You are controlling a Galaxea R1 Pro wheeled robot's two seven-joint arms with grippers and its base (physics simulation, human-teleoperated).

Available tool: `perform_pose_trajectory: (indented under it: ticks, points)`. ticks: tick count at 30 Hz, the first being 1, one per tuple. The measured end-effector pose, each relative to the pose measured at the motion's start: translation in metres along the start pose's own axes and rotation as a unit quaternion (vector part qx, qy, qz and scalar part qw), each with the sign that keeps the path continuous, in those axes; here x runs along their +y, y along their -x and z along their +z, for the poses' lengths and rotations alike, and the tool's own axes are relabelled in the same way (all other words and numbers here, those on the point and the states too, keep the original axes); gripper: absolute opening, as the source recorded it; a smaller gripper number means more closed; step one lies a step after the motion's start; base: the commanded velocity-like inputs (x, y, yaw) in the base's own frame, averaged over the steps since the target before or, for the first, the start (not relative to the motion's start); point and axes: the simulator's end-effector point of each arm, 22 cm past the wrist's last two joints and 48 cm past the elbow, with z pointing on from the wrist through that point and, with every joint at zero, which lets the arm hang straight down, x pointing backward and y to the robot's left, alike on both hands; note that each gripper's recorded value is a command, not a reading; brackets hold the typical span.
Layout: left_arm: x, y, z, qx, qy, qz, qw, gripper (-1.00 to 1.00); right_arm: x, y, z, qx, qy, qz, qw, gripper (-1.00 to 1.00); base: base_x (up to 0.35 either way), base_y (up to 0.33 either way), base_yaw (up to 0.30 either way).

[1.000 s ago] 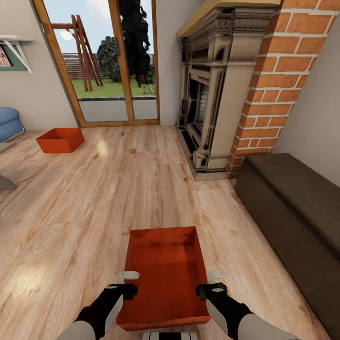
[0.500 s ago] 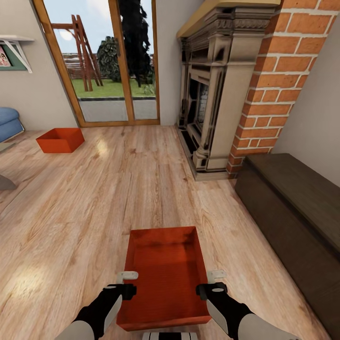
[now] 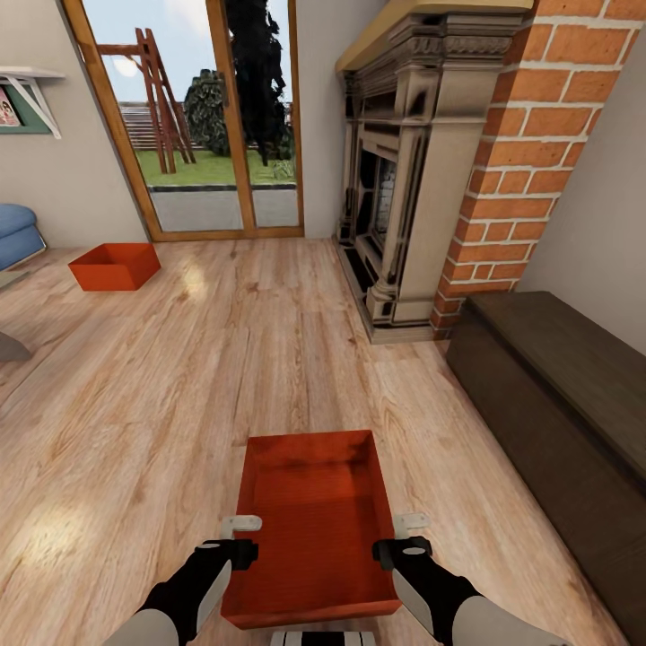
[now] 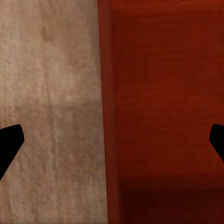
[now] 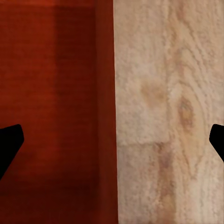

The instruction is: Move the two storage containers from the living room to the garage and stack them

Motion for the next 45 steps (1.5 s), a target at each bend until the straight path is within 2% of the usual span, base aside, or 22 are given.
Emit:
perform_pose_trajectory:
  ticks: [9, 16, 17, 18, 21, 25, 45]
  points:
    - [0.001, -0.001, 0.0, 0.001, 0.0, 0.0, 1.0, 1.0, 0.0, 0.0, 0.0, -0.001, 0.0, 0.0, 1.0, 1.0, 0.0, 0.0, 0.0]
    - [0.001, -0.012, 0.002, 0.014, 0.0, 0.001, 0.9999, 1.0, 0.001, 0.0, 0.0, -0.001, 0.001, 0.0, 1.0, 1.0, 0.0, 0.0, 0.0]
    - [0.001, -0.012, 0.002, 0.014, 0.001, 0.001, 0.9999, 1.0, 0.001, 0.001, 0.0, -0.001, 0.001, 0.0, 1.0, -1.0, 0.0, 0.0, 0.0]
    - [0.002, -0.013, 0.002, 0.014, 0.001, 0.001, 0.9999, -1.0, 0.001, 0.001, 0.0, -0.002, 0.002, 0.001, 1.0, -1.0, 0.0, 0.0, 0.0]
    - [0.003, -0.014, 0.002, 0.015, 0.002, 0.001, 0.9999, -1.0, 0.001, 0.001, 0.0, -0.003, 0.003, 0.002, 1.0, -1.0, 0.0, 0.0, 0.0]
    - [0.0, -0.014, 0.002, 0.015, -0.004, -0.009, 0.9998, -1.0, 0.003, 0.002, 0.0, -0.005, 0.005, 0.001, 1.0, -1.0, 0.0, 0.0, 0.0]
    - [-0.002, -0.006, 0.001, 0.006, -0.006, -0.009, 0.9999, -1.0, 0.001, 0.002, 0.0, -0.004, 0.004, 0.002, 1.0, -1.0, 0.0, 0.0, 0.0]
